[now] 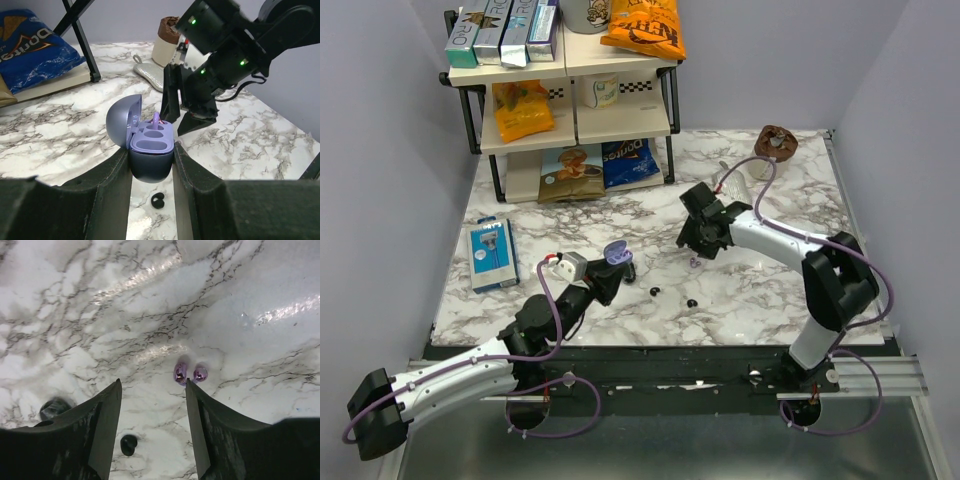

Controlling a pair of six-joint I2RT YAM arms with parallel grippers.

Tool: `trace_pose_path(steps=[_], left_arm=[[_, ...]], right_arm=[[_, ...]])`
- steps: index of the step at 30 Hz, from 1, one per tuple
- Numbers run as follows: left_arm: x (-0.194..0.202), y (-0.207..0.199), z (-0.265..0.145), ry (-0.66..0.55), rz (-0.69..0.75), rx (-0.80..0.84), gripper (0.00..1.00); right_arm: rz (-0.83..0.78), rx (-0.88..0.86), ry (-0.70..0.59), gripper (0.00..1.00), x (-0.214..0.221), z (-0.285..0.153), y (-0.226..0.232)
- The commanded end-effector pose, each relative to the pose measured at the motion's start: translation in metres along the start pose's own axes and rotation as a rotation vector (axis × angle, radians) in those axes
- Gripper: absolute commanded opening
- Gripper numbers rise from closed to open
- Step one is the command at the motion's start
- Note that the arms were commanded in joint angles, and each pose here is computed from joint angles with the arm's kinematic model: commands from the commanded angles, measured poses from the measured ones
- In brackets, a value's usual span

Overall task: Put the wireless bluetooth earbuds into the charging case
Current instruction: Adjust the earbud at the center of the board.

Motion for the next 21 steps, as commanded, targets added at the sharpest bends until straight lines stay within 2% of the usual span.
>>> trace_pose_path(steps=[1,3,6,7,10,13,14,17,21], left_arm=[[-0.002,0.0,0.0,-0.019,-0.005,-0.014,0.0],[-0.003,0.0,0.001,-0.02,-0.006,-0.013,0.0],[-0.005,0.0,0.0,-0.024,-0.005,-0.013,0.0],[-0.005,0.0,0.0,-0.027,-0.004,-0.014,0.0],[-0.006,0.001,0.0,-0.034,-0.001,-0.021,0.0],[-0.006,0.001,0.0,-0.04,-0.002,-0.021,0.0],[-0.007,0.001,0.0,-0.042,-0.001,-0.023,0.0],[-0.008,0.0,0.001,-0.047,0.006,-0.014,0.0],[-0.008,-0.001,0.001,-0.055,-0.009,0.002,0.0]], right_arm=[[-0.093,-0.025,-0.066,0.63,-0.011,-0.019,-0.004],[-0.162,-0.045,-0.07,0.63,-0.011,-0.022,-0.002],[-0.471,-0.093,-0.121,0.62,-0.012,-0.028,0.001],[-0.636,-0.093,-0.148,0.62,-0.013,-0.03,-0.003],[-0.88,-0.185,-0.21,0.58,-0.014,-0.035,-0.019],[-1.023,-0.315,-0.215,0.54,-0.01,-0.042,-0.026],[-1.049,-0.343,-0.198,0.49,-0.009,-0.044,-0.026],[-1.133,-0.369,-0.173,0.44,-0.003,-0.043,-0.03],[-1.191,-0.405,-0.123,0.45,0.008,-0.033,-0.029]])
Point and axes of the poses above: each gripper's point midway between its finger pads, its own z axis out along the fingers, its own y axis along the line the jaws close on, x = y × z, the point moved 10 cm from there along -z, back along the fingers, and after that the axes turned 14 degrees about z, right-handed, at the moved point
